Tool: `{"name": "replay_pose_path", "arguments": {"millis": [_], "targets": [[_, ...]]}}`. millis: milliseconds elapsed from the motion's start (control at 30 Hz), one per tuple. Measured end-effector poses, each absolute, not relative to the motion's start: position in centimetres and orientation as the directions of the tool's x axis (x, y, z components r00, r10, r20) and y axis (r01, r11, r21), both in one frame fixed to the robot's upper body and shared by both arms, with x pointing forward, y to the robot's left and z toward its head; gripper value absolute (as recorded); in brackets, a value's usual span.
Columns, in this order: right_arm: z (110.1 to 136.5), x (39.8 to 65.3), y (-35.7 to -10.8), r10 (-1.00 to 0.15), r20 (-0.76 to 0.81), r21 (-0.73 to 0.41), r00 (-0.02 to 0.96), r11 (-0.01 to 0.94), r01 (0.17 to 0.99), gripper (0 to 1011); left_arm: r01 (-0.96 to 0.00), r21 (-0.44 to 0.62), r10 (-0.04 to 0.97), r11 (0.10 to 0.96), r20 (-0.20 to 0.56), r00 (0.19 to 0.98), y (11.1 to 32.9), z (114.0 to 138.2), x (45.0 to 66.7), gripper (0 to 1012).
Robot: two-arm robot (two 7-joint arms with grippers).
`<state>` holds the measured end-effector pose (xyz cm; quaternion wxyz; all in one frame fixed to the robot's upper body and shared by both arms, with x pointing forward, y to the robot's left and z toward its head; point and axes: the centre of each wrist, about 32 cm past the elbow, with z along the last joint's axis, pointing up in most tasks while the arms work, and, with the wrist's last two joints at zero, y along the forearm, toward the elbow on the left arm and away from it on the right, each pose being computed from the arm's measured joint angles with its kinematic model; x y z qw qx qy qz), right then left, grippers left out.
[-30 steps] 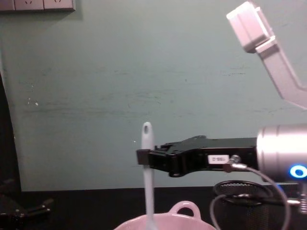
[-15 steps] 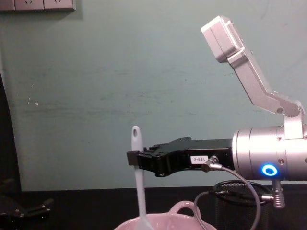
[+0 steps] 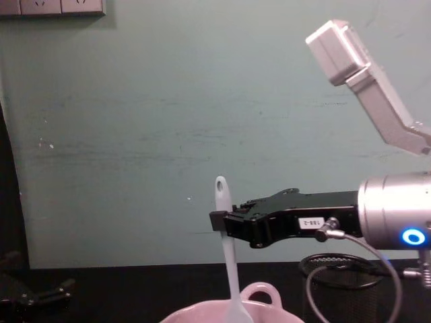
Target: Use the one hand to pick up the spoon and stir the clear water in the bowl.
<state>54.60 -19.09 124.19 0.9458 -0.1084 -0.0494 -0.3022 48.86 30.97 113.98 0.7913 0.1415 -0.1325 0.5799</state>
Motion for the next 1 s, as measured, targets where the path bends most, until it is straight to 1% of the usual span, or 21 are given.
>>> {"name": "replay_pose_path", "arguments": {"millis": [267,500,800,1000], "targets": [[124.3,53.0,-19.1,-0.536,0.135,-0.165,0.833,0.817,0.553,123,-0.955,0.070,0.880,0.287,0.374,0.292,31.0,114.0,48.9,1011],[123.8,52.4,-18.0,-0.499,0.103,-0.152,0.860,0.847,0.510,123,-0.955,0.070,0.880,0.287,0.374,0.292,31.0,114.0,48.9,1011],[123.4,53.4,-16.6,-0.473,0.093,-0.143,0.876,0.865,0.481,123,-0.955,0.070,0.880,0.287,0.374,0.292,31.0,114.0,48.9,1011],[122.9,54.7,-16.1,-0.480,0.093,-0.131,0.872,0.862,0.489,123,-0.955,0.070,0.880,0.287,0.374,0.292,31.0,114.0,48.9,1011]]}}
